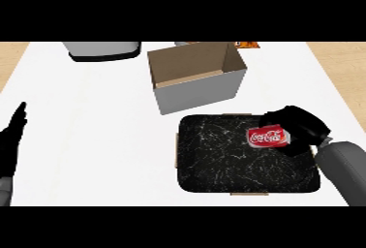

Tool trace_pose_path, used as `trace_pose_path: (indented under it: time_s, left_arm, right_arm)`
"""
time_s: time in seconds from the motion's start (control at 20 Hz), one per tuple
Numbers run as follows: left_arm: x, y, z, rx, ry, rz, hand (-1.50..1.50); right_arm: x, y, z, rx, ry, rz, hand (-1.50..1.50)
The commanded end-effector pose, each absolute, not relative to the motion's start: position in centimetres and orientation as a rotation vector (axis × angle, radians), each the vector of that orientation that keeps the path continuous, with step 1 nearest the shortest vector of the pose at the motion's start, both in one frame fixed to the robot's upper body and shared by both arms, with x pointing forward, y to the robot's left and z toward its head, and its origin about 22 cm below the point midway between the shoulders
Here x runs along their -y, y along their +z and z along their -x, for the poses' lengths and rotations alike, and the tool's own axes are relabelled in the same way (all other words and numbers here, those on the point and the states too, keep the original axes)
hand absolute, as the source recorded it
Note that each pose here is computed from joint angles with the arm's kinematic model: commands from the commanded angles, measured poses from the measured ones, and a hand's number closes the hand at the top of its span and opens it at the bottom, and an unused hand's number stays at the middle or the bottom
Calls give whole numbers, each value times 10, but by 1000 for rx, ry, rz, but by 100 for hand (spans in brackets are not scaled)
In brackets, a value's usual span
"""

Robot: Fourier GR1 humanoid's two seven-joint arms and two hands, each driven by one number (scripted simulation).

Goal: Pick the can from the tray and place it in the cardboard box

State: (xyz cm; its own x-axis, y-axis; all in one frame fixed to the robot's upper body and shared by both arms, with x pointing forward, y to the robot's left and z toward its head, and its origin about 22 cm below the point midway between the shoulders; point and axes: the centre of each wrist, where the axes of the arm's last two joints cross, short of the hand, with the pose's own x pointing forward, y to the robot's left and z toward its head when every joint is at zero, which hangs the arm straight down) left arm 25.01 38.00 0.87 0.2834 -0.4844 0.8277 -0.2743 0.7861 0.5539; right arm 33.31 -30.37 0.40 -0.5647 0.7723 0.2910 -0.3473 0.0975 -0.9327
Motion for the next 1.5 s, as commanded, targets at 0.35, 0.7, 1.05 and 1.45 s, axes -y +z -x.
trace_pose_path:
  time_s: [0.35, 0.7, 1.05, 1.45]
  left_arm:
    - [-390, 3, -232, 1283, -150, -721, 0]
    - [-379, 17, -251, 1331, -181, -700, 0]
    - [-356, 19, -267, 1359, -212, -649, 0]
    - [-358, 13, -270, 1372, -206, -642, 0]
  right_arm:
    - [333, 27, -329, 1220, 743, 1239, 150]
    - [222, 80, -317, 1412, 704, 1338, 150]
    - [139, 154, -309, 1448, 583, 1227, 150]
    - [135, 183, -377, 1476, 420, 1142, 150]
